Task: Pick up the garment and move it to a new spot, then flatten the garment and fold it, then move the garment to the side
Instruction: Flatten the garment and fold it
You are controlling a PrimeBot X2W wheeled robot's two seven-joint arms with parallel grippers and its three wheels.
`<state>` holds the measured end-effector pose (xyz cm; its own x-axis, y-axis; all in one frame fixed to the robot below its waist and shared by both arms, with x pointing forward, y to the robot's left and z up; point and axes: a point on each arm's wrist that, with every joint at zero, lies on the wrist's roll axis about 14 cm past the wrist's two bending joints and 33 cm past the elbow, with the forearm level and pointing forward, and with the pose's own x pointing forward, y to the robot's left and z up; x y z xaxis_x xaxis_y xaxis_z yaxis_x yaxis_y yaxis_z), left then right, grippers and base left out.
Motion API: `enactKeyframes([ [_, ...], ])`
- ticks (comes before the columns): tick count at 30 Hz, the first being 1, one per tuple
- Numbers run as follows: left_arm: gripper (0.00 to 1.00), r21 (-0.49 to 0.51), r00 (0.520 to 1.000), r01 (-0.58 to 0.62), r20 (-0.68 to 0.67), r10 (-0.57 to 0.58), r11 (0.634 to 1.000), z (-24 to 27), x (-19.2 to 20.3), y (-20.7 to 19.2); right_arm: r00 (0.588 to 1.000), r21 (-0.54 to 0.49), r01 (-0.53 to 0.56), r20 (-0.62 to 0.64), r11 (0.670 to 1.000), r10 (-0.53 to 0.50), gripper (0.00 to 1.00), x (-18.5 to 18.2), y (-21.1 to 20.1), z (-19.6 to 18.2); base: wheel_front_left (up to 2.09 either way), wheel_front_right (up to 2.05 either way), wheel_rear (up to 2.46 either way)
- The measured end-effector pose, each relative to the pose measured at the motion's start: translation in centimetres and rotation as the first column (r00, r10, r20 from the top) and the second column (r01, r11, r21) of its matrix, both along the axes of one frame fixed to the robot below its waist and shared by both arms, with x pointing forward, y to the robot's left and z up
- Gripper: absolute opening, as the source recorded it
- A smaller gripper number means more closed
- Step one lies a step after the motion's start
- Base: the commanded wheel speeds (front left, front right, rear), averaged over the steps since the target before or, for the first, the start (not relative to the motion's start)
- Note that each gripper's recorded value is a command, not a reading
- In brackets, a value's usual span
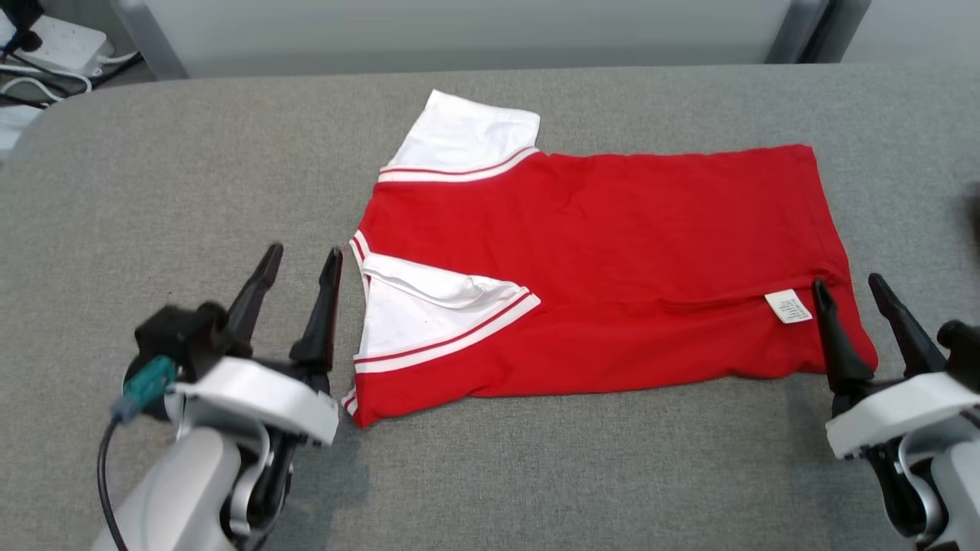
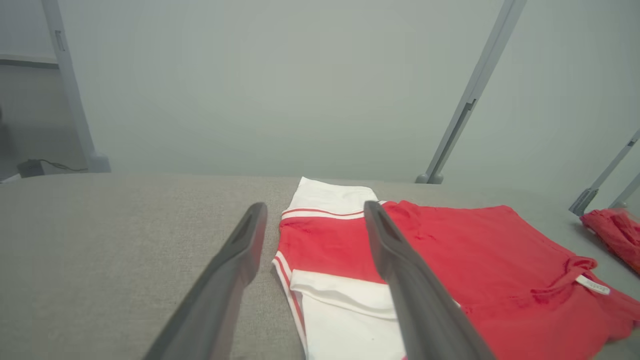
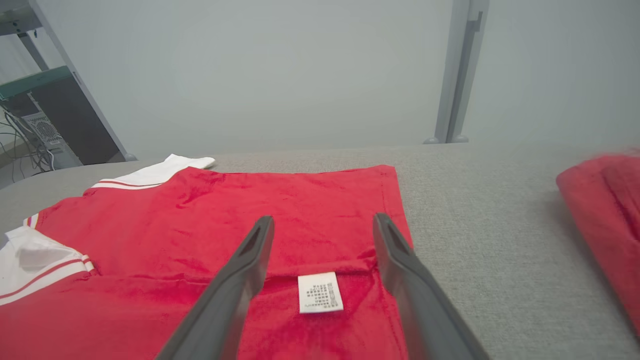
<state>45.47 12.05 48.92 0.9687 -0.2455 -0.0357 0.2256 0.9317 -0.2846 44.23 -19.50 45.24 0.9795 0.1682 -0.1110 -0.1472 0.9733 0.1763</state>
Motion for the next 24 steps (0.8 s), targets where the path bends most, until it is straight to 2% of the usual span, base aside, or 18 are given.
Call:
enactKeyframes([
  [9,1.00,-0.044,0.994,-0.067,-0.088,0.063,0.997,-2.5,-5.2,0.5,0.999,0.003,0.052,-0.016,0.999,-0.052,1.00,-3.7,-0.8,-0.6,0.00,0.00,0.00],
  [17,1.00,-0.059,0.977,0.005,-0.212,-0.017,0.998,-5.0,-7.7,-1.1,0.995,0.003,0.081,-0.052,0.997,-0.081,1.00,-5.2,-1.8,-1.6,0.00,0.00,0.00],
  [24,1.00,-0.039,0.925,0.059,-0.374,-0.069,0.998,-9.0,-9.0,-2.0,0.993,0.010,0.086,-0.084,0.996,-0.085,1.00,-5.3,-2.0,-2.5,0.00,0.00,0.00],
])
